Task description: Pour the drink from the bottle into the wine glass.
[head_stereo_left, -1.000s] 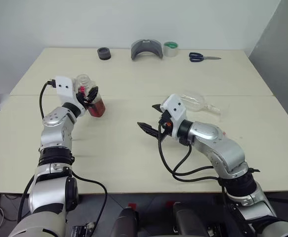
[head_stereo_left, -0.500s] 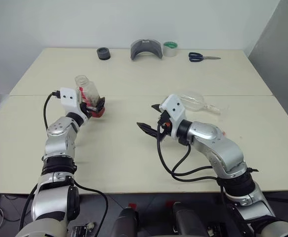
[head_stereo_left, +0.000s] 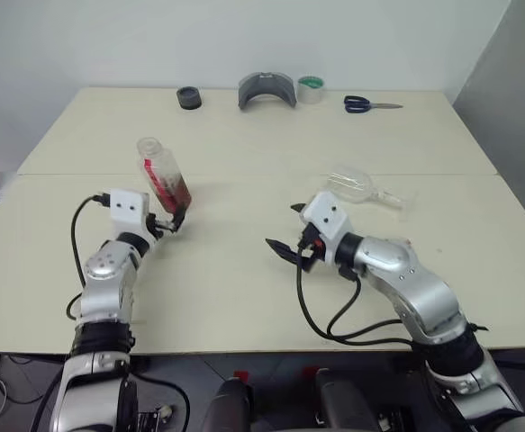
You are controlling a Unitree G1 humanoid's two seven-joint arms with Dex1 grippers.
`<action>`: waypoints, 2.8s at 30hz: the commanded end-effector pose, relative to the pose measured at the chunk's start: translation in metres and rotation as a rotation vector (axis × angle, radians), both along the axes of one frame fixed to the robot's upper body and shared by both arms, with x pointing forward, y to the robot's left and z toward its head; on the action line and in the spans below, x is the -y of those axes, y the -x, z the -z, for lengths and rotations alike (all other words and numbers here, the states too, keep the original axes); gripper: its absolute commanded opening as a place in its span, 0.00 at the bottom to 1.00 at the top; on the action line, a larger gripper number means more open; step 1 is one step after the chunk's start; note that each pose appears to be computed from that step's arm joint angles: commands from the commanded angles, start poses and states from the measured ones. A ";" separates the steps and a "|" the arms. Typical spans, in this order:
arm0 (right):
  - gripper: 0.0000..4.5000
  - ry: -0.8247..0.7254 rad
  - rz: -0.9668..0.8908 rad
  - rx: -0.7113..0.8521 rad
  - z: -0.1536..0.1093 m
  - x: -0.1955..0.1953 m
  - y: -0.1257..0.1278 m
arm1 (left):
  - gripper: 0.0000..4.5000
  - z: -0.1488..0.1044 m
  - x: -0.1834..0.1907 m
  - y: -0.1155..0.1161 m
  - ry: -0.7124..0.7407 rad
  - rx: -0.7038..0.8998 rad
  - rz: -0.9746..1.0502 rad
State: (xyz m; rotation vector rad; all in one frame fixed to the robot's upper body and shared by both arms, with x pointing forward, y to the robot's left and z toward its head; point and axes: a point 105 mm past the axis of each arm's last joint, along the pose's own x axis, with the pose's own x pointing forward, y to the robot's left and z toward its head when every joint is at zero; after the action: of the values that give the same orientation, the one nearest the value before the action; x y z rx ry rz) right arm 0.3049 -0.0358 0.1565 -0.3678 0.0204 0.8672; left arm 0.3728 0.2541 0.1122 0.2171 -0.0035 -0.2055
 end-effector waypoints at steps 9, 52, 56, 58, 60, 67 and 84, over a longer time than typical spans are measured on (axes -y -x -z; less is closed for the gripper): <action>1.00 0.172 0.415 0.238 -0.043 0.095 -0.005 | 1.00 -0.012 0.088 0.049 -0.102 -0.089 0.613; 0.87 1.078 0.739 0.417 0.018 0.122 -0.129 | 1.00 -0.034 0.173 0.036 -0.136 -0.014 1.011; 0.56 1.079 0.729 0.400 0.022 0.123 -0.132 | 1.00 -0.035 0.173 0.036 -0.134 -0.010 1.005; 0.41 1.074 0.731 0.403 0.020 0.123 -0.132 | 1.00 -0.035 0.173 0.036 -0.130 -0.009 0.999; 0.25 1.051 0.733 0.421 0.013 0.121 -0.132 | 1.00 -0.035 0.171 0.036 -0.120 -0.013 0.986; 0.06 0.661 0.769 0.342 -0.025 0.104 -0.118 | 1.00 -0.039 0.152 0.040 -0.030 -0.049 0.898; 0.06 -0.299 0.525 -0.045 0.004 0.014 -0.111 | 1.00 -0.050 0.115 0.054 0.068 -0.186 0.830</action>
State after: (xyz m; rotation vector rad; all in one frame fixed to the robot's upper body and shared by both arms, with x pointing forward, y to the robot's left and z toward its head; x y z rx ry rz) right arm 0.4212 -0.0581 0.1563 -0.0596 0.0316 0.3197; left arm 0.3229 0.1393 0.1483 0.0917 0.1320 -1.0358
